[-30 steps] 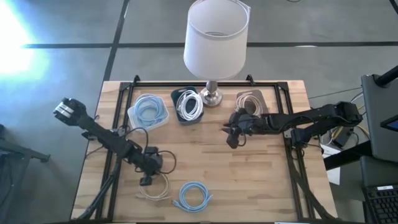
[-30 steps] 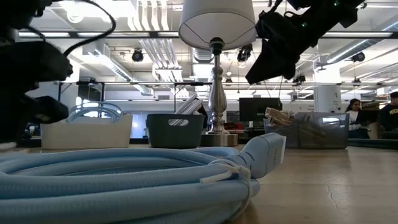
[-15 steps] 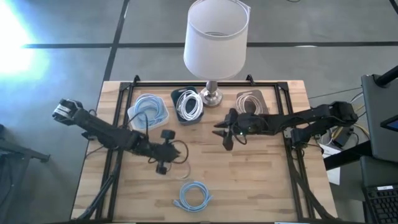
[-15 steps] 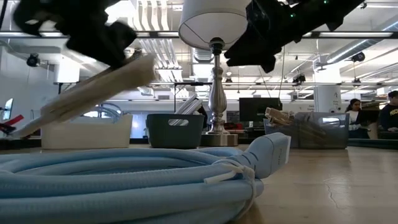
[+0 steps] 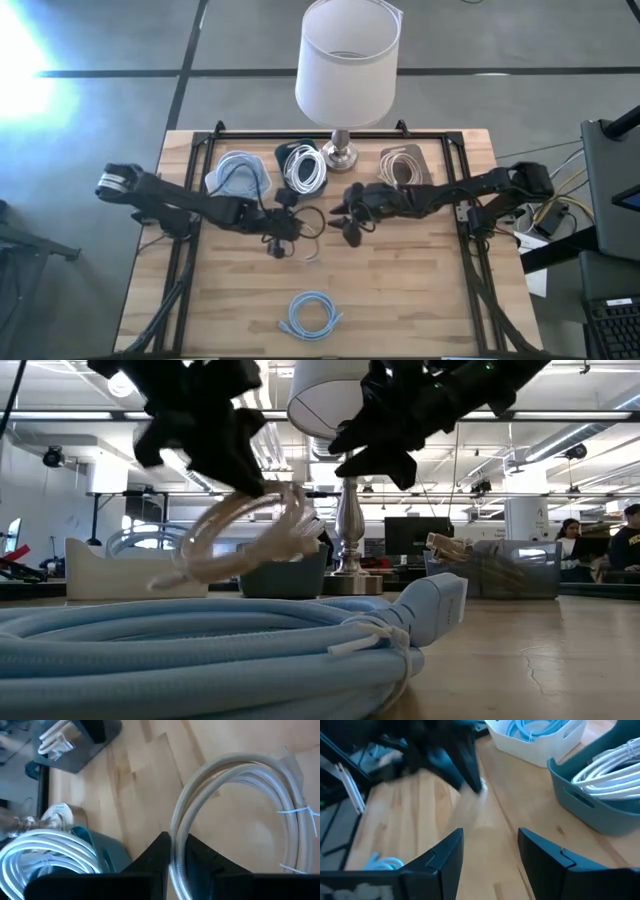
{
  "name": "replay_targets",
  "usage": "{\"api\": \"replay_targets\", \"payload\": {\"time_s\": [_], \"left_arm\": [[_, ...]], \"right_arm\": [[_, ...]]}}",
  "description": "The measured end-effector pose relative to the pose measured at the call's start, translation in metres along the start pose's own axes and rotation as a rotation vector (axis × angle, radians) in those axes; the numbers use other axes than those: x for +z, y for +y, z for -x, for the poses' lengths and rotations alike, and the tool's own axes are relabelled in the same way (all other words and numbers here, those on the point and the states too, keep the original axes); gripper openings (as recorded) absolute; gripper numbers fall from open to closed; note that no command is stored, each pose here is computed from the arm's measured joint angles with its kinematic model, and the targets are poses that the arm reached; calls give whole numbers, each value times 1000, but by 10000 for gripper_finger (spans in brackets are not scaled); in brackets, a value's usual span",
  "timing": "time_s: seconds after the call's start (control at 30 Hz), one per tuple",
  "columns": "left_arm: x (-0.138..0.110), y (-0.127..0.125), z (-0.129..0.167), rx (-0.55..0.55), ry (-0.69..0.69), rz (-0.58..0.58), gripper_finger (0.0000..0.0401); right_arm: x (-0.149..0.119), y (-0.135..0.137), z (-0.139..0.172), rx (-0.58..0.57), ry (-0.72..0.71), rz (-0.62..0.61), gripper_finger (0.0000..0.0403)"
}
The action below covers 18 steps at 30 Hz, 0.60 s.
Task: Pick & Place USB Port
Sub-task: Put the brown charger cable into the black bin
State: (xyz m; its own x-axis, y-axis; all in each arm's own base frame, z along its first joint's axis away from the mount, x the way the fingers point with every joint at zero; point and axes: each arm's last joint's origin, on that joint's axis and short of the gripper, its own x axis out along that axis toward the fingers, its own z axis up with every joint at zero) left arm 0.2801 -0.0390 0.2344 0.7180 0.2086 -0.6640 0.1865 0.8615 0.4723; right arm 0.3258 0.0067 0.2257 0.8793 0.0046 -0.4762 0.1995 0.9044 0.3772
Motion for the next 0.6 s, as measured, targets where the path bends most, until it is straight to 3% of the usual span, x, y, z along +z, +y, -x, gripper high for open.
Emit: {"api": "replay_targets", "payload": {"time_s": [0.27,0.6], "left_arm": [[10,4,-23,295,55,-75,47],[18,0,-24,247,-11,-54,47]], "right_arm": [[-1,0,-13,-3,42,-58,185],[-15,-8,-31,-65,87,-41,182]]}}
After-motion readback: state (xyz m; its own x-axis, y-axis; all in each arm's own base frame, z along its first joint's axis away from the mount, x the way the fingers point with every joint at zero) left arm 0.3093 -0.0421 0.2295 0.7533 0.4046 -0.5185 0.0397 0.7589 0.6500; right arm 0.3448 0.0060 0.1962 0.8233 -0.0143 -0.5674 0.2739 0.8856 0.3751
